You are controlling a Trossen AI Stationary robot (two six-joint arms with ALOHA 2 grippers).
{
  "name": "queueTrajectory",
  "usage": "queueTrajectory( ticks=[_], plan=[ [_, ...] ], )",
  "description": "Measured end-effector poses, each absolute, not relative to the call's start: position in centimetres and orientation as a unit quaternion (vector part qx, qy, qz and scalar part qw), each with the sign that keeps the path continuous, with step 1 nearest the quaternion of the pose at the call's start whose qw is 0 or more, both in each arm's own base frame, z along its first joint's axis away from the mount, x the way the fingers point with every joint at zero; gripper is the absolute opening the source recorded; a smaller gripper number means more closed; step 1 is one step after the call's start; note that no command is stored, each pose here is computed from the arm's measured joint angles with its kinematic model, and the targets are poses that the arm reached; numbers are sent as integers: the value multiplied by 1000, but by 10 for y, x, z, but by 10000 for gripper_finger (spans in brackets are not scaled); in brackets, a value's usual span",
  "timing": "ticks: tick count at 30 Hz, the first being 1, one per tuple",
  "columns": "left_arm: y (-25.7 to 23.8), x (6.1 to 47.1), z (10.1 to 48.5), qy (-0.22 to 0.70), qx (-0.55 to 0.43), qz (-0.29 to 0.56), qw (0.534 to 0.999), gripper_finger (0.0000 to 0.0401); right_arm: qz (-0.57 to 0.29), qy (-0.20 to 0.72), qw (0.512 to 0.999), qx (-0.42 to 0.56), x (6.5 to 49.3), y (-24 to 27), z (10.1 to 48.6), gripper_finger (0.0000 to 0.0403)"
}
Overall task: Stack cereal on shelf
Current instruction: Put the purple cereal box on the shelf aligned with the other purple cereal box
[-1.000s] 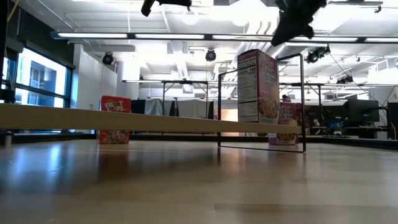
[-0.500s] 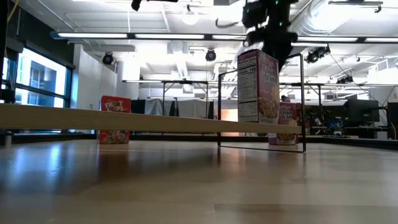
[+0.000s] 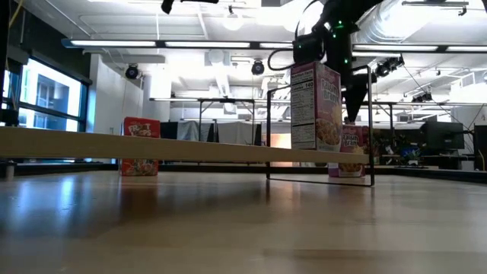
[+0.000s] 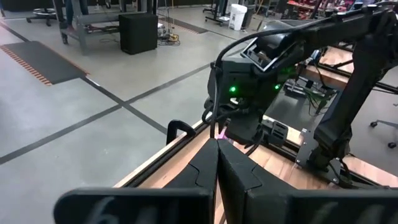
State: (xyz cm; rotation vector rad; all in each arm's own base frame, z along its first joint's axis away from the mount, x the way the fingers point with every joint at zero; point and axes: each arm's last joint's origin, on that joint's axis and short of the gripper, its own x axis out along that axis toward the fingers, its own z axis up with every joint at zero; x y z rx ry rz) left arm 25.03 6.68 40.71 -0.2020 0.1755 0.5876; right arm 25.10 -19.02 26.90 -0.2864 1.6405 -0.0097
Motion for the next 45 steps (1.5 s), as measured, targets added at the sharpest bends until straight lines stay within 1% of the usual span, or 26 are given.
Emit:
queueTrajectory(
  ticks=[7,12,22,25,29,32,35,37,40,45],
  plan=[
    [67,250,407,85,-102,289,948,0,-36,719,678,-149,254,-197,265,305],
    [67,250,407,85,-103,289,948,0,-12,729,669,-143,252,-202,257,305],
    [67,250,407,86,-105,289,948,0,-2,753,651,-98,254,-219,230,302],
    [67,250,407,84,-112,289,947,0,-2,751,653,-95,253,-219,229,281],
    [67,250,407,83,-113,290,947,0,-7,757,645,-100,253,-219,229,222],
    [67,250,407,83,-116,290,946,0,-6,754,651,-91,253,-219,229,176],
    [67,250,407,83,-116,290,946,0,-4,756,649,-87,252,-218,230,144],
    [67,250,407,83,-116,290,946,0,-2,756,649,-85,250,-217,232,130],
    [67,250,407,85,-109,289,947,0,-9,755,651,-79,247,-214,246,121],
    [65,245,410,82,-96,288,949,0,-63,723,683,-81,242,-209,291,118]
  ],
)
